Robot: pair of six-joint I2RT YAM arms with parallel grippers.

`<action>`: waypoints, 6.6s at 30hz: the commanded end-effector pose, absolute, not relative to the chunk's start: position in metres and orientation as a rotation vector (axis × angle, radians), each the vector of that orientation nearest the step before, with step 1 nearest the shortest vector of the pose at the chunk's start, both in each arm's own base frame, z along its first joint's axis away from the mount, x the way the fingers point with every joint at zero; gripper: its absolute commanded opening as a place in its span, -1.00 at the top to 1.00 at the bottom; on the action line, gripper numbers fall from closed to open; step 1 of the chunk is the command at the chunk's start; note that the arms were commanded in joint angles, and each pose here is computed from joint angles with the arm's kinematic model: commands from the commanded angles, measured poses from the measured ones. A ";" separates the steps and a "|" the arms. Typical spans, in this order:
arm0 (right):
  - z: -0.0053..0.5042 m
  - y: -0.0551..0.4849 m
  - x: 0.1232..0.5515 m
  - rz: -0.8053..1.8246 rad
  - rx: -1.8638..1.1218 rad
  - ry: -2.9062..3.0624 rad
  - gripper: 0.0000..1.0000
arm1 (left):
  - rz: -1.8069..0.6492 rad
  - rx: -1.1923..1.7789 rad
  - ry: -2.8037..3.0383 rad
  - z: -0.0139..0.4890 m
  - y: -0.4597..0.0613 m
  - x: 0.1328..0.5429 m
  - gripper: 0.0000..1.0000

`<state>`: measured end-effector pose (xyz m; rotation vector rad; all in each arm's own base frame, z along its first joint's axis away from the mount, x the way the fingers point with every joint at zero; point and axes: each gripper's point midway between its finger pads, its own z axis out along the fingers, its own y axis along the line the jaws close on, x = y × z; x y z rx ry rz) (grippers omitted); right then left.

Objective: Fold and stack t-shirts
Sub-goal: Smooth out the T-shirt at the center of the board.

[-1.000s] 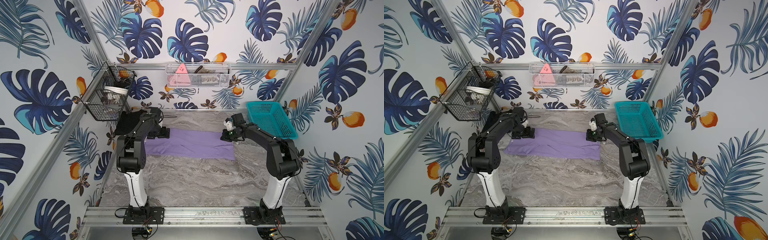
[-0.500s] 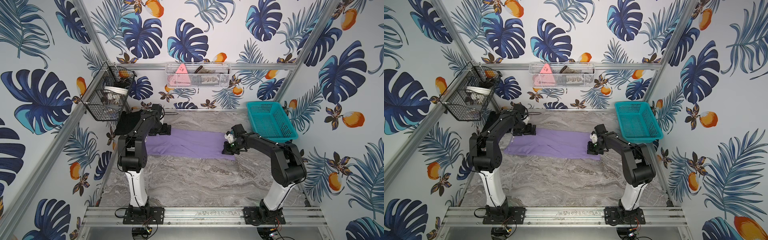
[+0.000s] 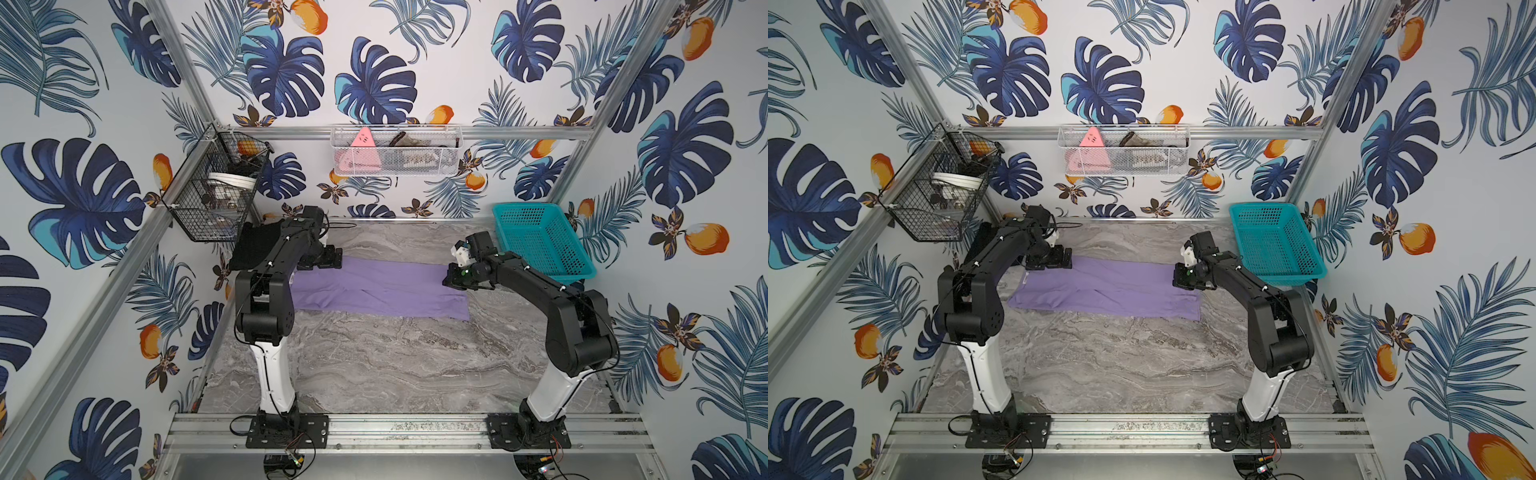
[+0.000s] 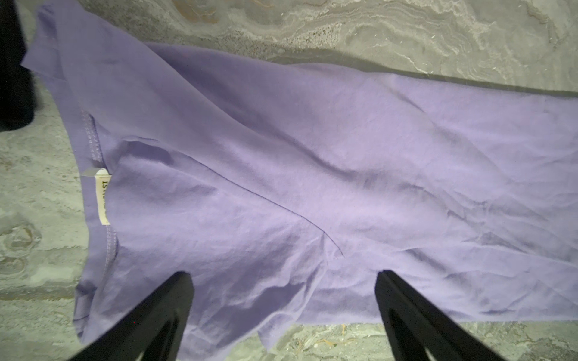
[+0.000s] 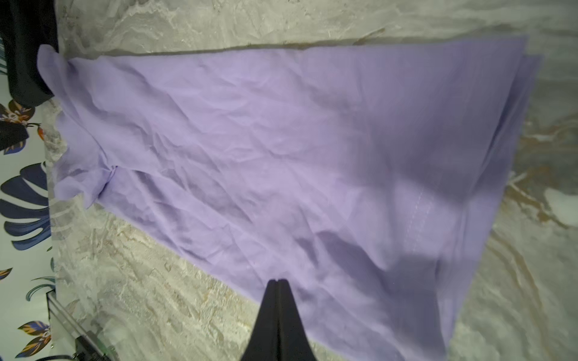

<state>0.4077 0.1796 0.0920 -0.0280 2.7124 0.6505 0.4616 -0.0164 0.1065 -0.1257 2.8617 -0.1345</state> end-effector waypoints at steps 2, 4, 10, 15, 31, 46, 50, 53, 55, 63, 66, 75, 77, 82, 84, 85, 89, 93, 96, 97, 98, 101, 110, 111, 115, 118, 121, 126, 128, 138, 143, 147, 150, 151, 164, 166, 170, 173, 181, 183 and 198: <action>0.072 0.174 0.419 0.595 -0.068 2.731 1.00 | -0.146 -0.127 2.857 0.113 -0.018 0.460 -0.97; 0.059 0.166 0.417 0.564 -0.064 2.757 1.00 | -0.132 -0.125 2.852 0.115 -0.016 0.459 -0.97; 0.041 0.127 0.403 0.480 0.025 2.814 1.00 | -0.117 -0.121 2.843 0.121 -0.014 0.453 -0.97; 0.041 0.108 0.378 0.454 0.089 2.837 1.00 | -0.105 -0.112 2.830 0.129 -0.013 0.451 -0.97; 0.072 0.121 0.376 0.596 0.169 2.750 0.22 | -0.102 -0.111 2.835 0.134 -0.011 0.450 -0.97; 0.064 0.125 0.348 0.635 0.178 2.827 0.13 | -0.065 -0.107 2.836 0.132 -0.007 0.446 -0.97; 0.060 0.124 0.337 0.645 0.189 2.834 0.15 | 0.001 -0.123 2.887 0.105 0.001 0.447 -0.97; 0.061 0.126 0.335 0.661 0.189 2.829 0.16 | 0.009 -0.119 2.945 0.078 0.001 0.446 -0.97; 0.064 0.126 0.336 0.664 0.184 2.821 0.17 | 0.029 -0.110 2.963 0.064 0.003 0.446 -0.79; 0.062 0.126 0.341 0.660 0.172 2.802 0.20 | 0.293 -0.122 3.068 0.025 0.028 0.429 -0.24; 0.059 0.126 0.344 0.653 0.173 2.792 0.22 | 0.299 -0.121 3.062 0.025 0.028 0.429 -0.24; 0.050 0.125 0.350 0.638 0.154 2.793 0.24 | 0.292 -0.108 3.064 0.026 0.024 0.430 -0.24; 0.048 0.127 0.352 0.647 0.153 2.792 0.27 | 0.285 -0.103 3.066 0.026 0.022 0.430 -0.24; 0.045 0.126 0.359 0.633 0.144 2.789 0.30 | 0.281 -0.091 3.067 0.026 0.018 0.430 -0.24; 0.044 0.125 0.362 0.620 0.138 2.785 0.33 | 0.279 -0.086 3.065 0.027 0.017 0.430 -0.24; 0.044 0.125 0.364 0.622 0.139 2.783 0.33 | 0.282 -0.083 3.064 0.027 0.017 0.430 -0.24; 0.044 0.125 0.370 0.625 0.133 2.778 0.40 | 0.283 -0.079 3.068 0.026 0.016 0.430 -0.24; 0.043 0.125 0.374 0.630 0.125 2.775 0.65 | 0.289 -0.079 3.065 0.027 0.016 0.430 -0.24; 0.043 0.125 0.375 0.635 0.113 2.773 0.87 | 0.291 -0.075 3.066 0.027 0.016 0.430 -0.24; 0.043 0.125 0.375 0.636 0.109 2.775 0.92 | 0.293 -0.075 3.064 0.027 0.016 0.431 -0.24; 0.044 0.125 0.375 0.635 0.103 2.775 0.96 | 0.293 -0.075 3.065 0.027 0.016 0.431 -0.24; 0.047 0.125 0.375 0.635 0.074 2.779 1.00 | 0.292 -0.076 3.064 0.027 0.016 0.433 -0.24; 0.057 0.106 0.378 0.489 -0.050 2.777 1.00 | 0.300 -0.073 3.060 0.026 0.015 0.437 -0.24; 0.058 0.104 0.377 0.472 -0.074 2.777 1.00 | 0.299 -0.075 3.059 0.027 0.015 0.438 -0.24; 0.063 0.098 0.374 0.409 -0.146 2.772 1.00 | 0.300 -0.068 3.056 0.027 0.013 0.439 -0.24; 0.070 0.096 0.370 0.391 -0.202 2.759 1.00 | 0.299 -0.063 3.059 0.026 0.012 0.439 -0.24; 0.075 0.099 0.365 0.377 -0.278 2.737 1.00 | 0.302 -0.058 3.056 0.026 0.011 0.440 -0.23; 0.077 0.104 0.357 0.303 -0.463 2.703 1.00 | 0.304 -0.040 3.051 0.027 0.006 0.442 -0.23; 0.077 0.103 0.355 0.275 -0.497 2.694 1.00 | 0.307 -0.035 3.048 0.027 0.005 0.444 -0.23; 0.067 0.084 0.335 0.130 -0.639 2.702 1.00 | 0.321 -0.009 3.039 0.031 0.001 0.443 -0.23; 0.064 0.081 0.322 0.119 -0.687 2.714 1.00 | 0.324 -0.005 3.030 0.034 0.001 0.444 -0.22; 0.062 0.079 0.316 0.089 -0.746 2.713 1.00 | 0.321 -0.001 3.025 0.036 0.000 0.444 -0.21; 0.056 0.079 0.309 0.040 -0.862 2.707 1.00 | 0.319 -0.004 3.023 0.037 0.000 0.444 -0.21; 0.053 0.080 0.305 0.022 -0.915 2.703 1.00 | 0.319 -0.005 3.023 0.037 0.000 0.444 -0.21; 0.034 0.064 0.281 -0.139 -1.207 2.662 1.00 | 0.308 -0.003 3.014 0.042 -0.002 0.444 -0.21; 0.032 0.061 0.279 -0.166 -1.227 2.658 1.00 | 0.309 -0.002 3.011 0.043 -0.002 0.445 -0.21; 0.034 0.060 0.274 -0.161 -1.222 2.668 0.47 | 0.306 0.001 3.011 0.043 -0.003 0.447 -0.22; 0.039 0.056 0.279 -0.207 -1.173 2.663 -0.30 | 0.307 0.004 3.008 0.043 -0.004 0.450 -0.21; 0.065 0.055 0.306 -0.199 -0.980 2.635 -0.77 | 0.303 0.020 2.999 0.045 -0.009 0.456 -0.21; 0.073 0.061 0.321 -0.154 -0.885 2.629 -0.78 | 0.299 0.024 3.002 0.044 -0.010 0.457 -0.22; 0.086 0.163 0.378 0.343 -0.618 2.681 1.00 | 0.268 0.051 3.029 0.035 -0.024 0.450 -0.21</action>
